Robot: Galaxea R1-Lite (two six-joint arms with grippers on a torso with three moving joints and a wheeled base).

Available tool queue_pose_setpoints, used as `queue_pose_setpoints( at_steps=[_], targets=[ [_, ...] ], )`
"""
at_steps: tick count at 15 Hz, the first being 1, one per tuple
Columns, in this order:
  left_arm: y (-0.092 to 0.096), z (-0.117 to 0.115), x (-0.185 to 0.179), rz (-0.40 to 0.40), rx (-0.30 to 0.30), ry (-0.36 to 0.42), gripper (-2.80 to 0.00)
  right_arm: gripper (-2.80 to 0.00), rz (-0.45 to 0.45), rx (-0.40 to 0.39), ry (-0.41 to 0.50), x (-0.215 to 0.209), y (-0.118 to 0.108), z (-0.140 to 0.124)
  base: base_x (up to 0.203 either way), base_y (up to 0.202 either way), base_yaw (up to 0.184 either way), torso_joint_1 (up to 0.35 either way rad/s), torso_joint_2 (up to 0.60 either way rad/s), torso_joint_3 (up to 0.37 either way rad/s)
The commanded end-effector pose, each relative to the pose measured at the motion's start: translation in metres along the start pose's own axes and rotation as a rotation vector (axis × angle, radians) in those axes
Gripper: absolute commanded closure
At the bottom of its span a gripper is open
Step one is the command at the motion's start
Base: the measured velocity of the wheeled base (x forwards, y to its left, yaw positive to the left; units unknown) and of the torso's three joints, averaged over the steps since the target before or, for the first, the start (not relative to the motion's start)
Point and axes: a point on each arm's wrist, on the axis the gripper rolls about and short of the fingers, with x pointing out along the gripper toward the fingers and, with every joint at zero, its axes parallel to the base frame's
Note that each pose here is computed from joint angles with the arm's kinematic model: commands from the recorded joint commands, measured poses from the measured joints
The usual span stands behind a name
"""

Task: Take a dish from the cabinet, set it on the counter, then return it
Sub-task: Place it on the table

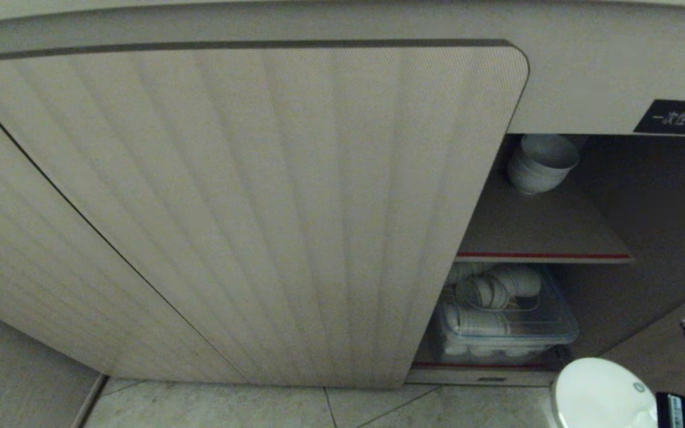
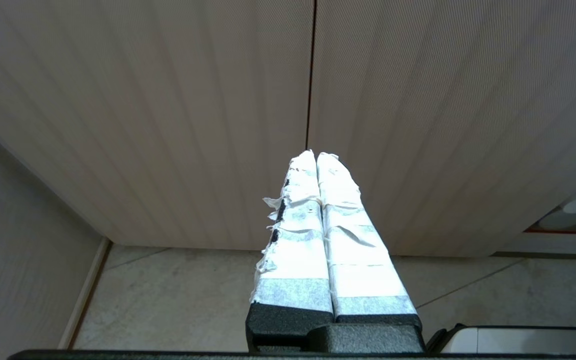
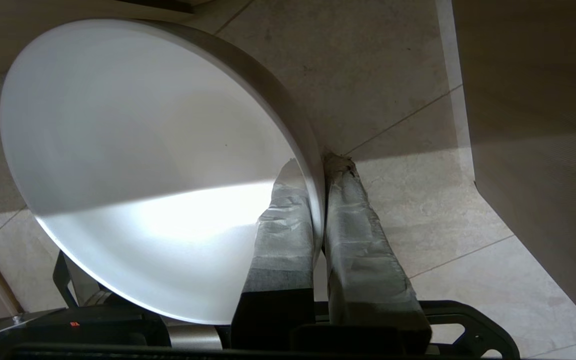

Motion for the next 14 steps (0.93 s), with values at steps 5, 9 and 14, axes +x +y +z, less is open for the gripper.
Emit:
queue_pose_setpoints(
  at_steps=[5,9,14],
  targets=[
    [0.0,0.0,0.0,0.0,0.0,-0.001,0.0,0.0,0.0,0.003,0.0,-0.0002,0.0,-0.0001,0.0,0.0,0.0,0.0,0.0,0.0],
    [0.0,0.0,0.0,0.0,0.0,-0.001,0.0,0.0,0.004,0.001,0.0,-0.0004,0.0002,0.0002,0.0,0.0,0.0,0.0,0.0,0.0],
    [0.0,0.0,0.0,0.0,0.0,-0.001,0.0,0.0,0.006,0.0,-0.004,-0.0008,0.0009,0.0017,0.0,0.0,0.0,0.0,0.0,0.0]
  ],
)
